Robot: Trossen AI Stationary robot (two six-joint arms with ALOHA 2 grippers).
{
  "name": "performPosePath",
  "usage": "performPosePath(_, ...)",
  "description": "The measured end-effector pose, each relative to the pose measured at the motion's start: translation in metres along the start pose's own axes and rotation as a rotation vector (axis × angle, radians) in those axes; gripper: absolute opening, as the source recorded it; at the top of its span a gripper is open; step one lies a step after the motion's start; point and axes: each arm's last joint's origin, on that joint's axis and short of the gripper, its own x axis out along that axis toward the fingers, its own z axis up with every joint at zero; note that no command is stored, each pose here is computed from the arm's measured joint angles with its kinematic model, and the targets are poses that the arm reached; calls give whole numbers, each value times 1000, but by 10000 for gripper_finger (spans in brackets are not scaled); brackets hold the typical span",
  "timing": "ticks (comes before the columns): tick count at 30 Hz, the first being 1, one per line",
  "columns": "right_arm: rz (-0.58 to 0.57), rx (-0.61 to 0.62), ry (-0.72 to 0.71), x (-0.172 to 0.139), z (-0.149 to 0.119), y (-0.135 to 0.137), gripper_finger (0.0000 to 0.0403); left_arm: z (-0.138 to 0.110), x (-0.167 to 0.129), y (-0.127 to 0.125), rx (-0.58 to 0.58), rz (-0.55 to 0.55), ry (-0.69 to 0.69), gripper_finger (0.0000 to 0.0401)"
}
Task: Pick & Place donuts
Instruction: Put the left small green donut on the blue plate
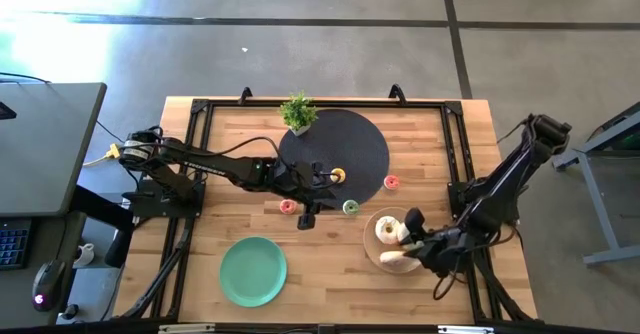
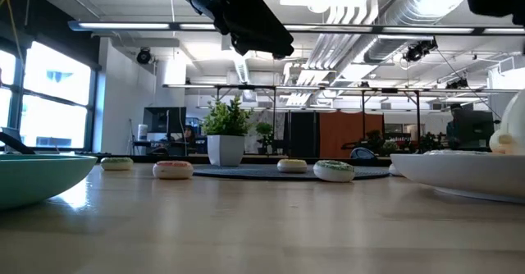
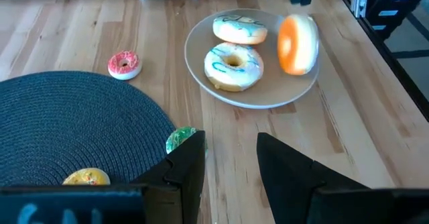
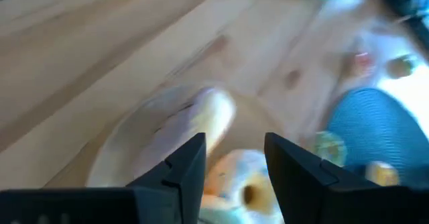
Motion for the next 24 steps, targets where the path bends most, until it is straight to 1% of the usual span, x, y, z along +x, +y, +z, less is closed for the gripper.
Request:
performPosePath(5,-185,3,-36,-6,3,-15,149,-1,0,1,2,43,10,133)
performPosePath(7,-241,30,-36,-4,4,-22,149,-2,0,1,2,45,22,133)
performPosePath(10,-252,101,-38,1,4,-33,149,-4,0,1,6,45,41,133)
performPosePath(14,-276,198,-59,8,4,-52,149,-9,-4,1,51,50,98,133)
performPosePath(16,-304,264,-86,11,5,-64,149,-8,-6,2,57,58,105,133)
performPosePath(18,-345,363,-116,13,5,-77,148,-11,-9,2,64,79,146,133)
performPosePath(21,-394,512,-143,16,0,-97,148,-12,-23,3,102,128,193,133)
performPosePath(24,-395,652,-173,22,-6,-116,147,-14,-42,4,123,179,260,133)
